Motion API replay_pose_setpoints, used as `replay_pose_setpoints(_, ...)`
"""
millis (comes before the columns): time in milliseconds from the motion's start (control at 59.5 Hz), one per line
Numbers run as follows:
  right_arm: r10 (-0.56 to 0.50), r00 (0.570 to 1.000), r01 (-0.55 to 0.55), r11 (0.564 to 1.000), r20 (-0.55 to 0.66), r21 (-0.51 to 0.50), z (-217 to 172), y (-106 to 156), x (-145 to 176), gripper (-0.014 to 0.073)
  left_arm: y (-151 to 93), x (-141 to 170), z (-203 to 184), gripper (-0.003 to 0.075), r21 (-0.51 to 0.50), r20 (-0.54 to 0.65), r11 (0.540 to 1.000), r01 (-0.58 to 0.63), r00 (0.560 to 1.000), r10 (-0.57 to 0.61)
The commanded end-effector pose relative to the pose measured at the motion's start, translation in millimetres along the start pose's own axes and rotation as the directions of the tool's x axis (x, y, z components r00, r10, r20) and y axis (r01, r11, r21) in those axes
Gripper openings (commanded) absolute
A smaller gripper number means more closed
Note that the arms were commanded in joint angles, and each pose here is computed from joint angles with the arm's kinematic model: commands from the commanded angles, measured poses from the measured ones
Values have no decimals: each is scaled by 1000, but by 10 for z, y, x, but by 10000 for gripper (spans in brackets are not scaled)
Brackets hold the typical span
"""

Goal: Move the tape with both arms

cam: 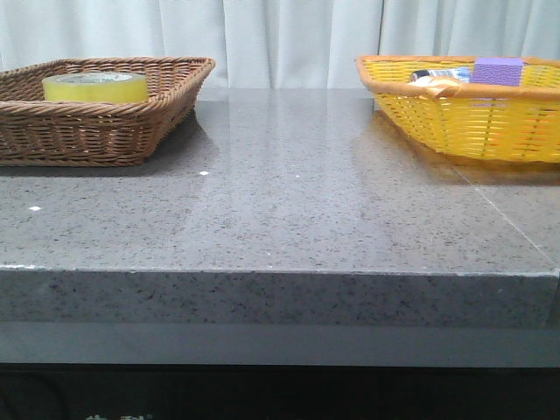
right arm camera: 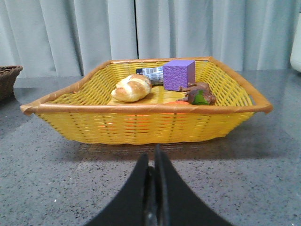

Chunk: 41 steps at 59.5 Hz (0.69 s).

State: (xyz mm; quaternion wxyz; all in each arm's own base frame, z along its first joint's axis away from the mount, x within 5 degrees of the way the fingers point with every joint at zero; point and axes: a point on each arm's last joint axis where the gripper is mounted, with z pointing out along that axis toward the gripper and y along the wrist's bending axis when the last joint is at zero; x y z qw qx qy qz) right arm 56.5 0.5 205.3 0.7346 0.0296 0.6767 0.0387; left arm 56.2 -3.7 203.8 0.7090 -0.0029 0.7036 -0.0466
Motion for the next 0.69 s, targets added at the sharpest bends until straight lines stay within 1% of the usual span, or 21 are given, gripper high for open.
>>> replay_pose_setpoints(0, -11, 993, 10, 1000, 121, 10, -34, 4, -168, -68, 8, 54, 1, -20, 0, 54, 1000, 19, 998, -19)
replay_pose_setpoints(134, -14, 992, 11, 1000, 122, 26, -35, -5, -168, -68, 8, 54, 1, -20, 0, 54, 1000, 19, 998, -19)
replay_pose_setpoints(672, -14, 993, 11, 1000, 121, 26, -34, -5, -168, -68, 8, 54, 1, -20, 0, 54, 1000, 19, 998, -19)
